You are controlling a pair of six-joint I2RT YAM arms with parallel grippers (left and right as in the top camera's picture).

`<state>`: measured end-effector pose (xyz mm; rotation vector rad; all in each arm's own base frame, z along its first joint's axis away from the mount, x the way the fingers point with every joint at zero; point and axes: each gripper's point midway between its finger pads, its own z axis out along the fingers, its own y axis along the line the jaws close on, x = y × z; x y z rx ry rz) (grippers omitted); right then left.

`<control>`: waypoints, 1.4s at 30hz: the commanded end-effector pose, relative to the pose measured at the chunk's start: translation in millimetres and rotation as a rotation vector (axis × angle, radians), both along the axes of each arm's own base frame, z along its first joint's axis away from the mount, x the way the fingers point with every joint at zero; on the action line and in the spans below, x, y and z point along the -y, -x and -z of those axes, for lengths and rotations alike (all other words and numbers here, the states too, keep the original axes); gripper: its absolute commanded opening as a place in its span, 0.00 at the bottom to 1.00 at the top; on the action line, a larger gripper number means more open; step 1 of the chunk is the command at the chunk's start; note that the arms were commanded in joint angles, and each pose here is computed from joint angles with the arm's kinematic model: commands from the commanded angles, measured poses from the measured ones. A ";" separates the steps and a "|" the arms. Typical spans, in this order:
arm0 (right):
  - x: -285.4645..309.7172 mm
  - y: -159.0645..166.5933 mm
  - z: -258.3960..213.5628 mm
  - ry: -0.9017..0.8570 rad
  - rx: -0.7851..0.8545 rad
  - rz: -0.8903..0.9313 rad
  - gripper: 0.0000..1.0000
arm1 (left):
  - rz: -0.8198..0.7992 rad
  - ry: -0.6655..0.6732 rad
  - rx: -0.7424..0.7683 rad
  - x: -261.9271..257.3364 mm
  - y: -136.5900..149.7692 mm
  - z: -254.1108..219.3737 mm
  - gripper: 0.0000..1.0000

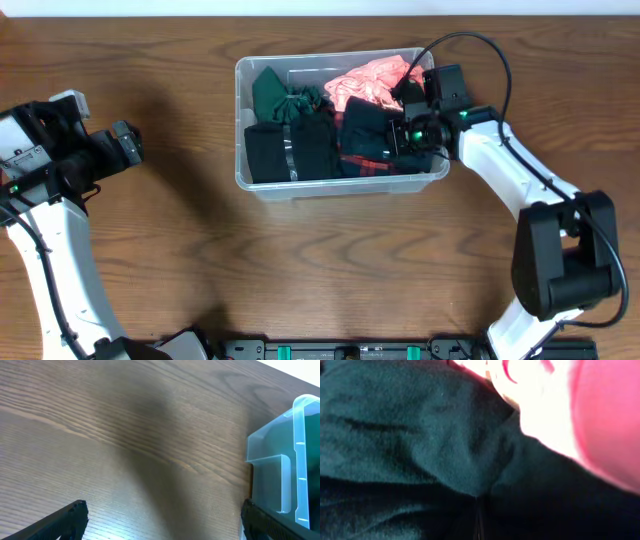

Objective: Pack container

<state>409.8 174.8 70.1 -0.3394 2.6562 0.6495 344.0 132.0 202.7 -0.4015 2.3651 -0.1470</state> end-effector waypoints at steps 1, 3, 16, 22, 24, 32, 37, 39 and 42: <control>6.1 17.7 55.1 0.083 -0.133 0.019 0.01 | 0.009 -0.003 0.007 -0.8 -0.8 -2.0 0.98; 6.2 17.7 55.1 0.083 -0.133 0.018 0.01 | 0.008 -0.002 0.007 -0.9 -0.7 -2.0 0.98; 1.8 1.8 -48.2 0.002 0.095 0.049 0.35 | 0.009 -0.003 0.007 -0.8 -0.8 -2.0 0.98; 14.8 8.5 -148.0 -0.044 0.313 0.117 0.89 | 0.008 -0.002 0.007 -0.9 -0.7 -2.0 0.98; 27.8 13.0 -171.3 -0.034 0.365 0.160 0.99 | 0.008 -0.002 0.007 -0.8 -0.8 -2.0 0.98; 146.6 23.1 -212.6 0.134 0.450 0.592 0.99 | 0.008 -0.002 0.007 -0.9 -0.7 -2.0 0.98; 192.9 30.8 -200.9 0.210 0.396 0.721 0.99 | 0.008 -0.002 0.007 -0.9 -0.7 -2.0 0.98; 200.6 35.0 -195.0 0.224 0.367 0.737 0.99 | 0.008 -0.002 0.007 -0.8 -0.8 -2.0 0.98; 203.4 41.0 -188.7 0.237 0.332 0.741 0.99 | 0.008 -0.002 0.007 -0.8 -0.8 -2.0 0.98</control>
